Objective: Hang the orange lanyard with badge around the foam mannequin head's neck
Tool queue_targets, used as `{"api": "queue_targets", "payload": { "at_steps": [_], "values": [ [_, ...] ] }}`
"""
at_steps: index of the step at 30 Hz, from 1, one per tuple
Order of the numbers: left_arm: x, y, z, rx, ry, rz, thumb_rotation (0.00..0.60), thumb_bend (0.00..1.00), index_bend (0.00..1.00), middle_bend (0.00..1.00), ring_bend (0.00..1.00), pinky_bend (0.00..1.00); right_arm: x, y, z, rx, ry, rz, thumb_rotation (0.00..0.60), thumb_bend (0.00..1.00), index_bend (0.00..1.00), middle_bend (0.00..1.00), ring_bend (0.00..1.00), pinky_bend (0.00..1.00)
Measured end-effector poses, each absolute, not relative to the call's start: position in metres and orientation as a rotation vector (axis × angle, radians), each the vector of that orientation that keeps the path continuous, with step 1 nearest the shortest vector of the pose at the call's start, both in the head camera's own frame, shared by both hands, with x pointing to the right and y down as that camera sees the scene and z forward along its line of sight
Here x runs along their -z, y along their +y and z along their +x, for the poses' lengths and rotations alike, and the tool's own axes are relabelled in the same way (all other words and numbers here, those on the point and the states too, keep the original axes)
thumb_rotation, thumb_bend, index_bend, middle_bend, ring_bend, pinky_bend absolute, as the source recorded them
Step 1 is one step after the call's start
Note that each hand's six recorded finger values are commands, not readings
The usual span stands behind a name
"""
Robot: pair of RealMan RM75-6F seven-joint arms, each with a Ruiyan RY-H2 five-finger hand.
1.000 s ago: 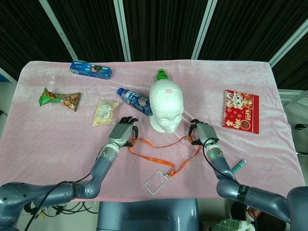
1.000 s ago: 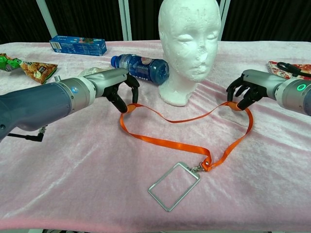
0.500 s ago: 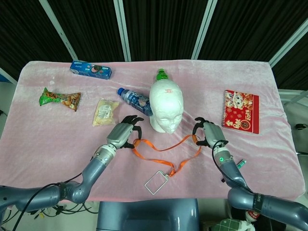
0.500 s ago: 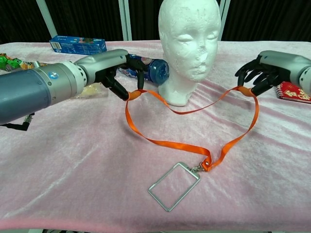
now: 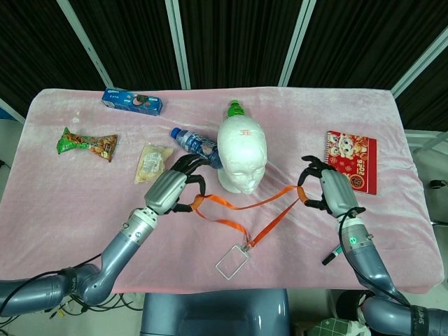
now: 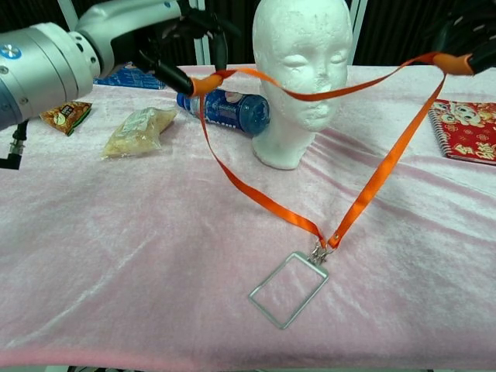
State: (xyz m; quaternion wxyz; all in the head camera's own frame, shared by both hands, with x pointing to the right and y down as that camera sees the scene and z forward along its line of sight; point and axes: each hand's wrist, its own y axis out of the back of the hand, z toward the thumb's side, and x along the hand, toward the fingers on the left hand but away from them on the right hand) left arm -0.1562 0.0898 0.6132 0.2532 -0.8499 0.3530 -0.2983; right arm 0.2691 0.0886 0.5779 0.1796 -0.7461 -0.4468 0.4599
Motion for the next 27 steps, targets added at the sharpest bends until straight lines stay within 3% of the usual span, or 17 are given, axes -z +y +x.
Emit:
{"api": "queue_targets", "payload": {
  "at_steps": [6, 14, 27],
  "values": [
    [-0.596, 0.066, -0.153, 0.743, 1.036, -2.246, 0.600, 0.46, 0.62, 0.16, 0.00, 0.00, -0.542, 0.058, 0.257, -1.199, -1.256, -2.085, 0.600, 0.45, 0.72, 0.18, 0.21, 0.19],
    [-0.595, 0.036, -0.146, 0.715, 1.155, -2.219, 0.600, 0.46, 0.63, 0.16, 0.00, 0.00, -0.526, 0.019, 0.236, -1.172, -1.246, -2.114, 0.600, 0.45, 0.72, 0.18, 0.21, 0.19],
    [-0.605, -0.003, -0.154, 0.698, 1.224, -2.097, 0.600, 0.42, 0.60, 0.14, 0.00, 0.00, -0.534, -0.038, 0.215, -1.220, -1.246, -2.135, 0.600, 0.46, 0.72, 0.18, 0.21, 0.19]
  ]
}}
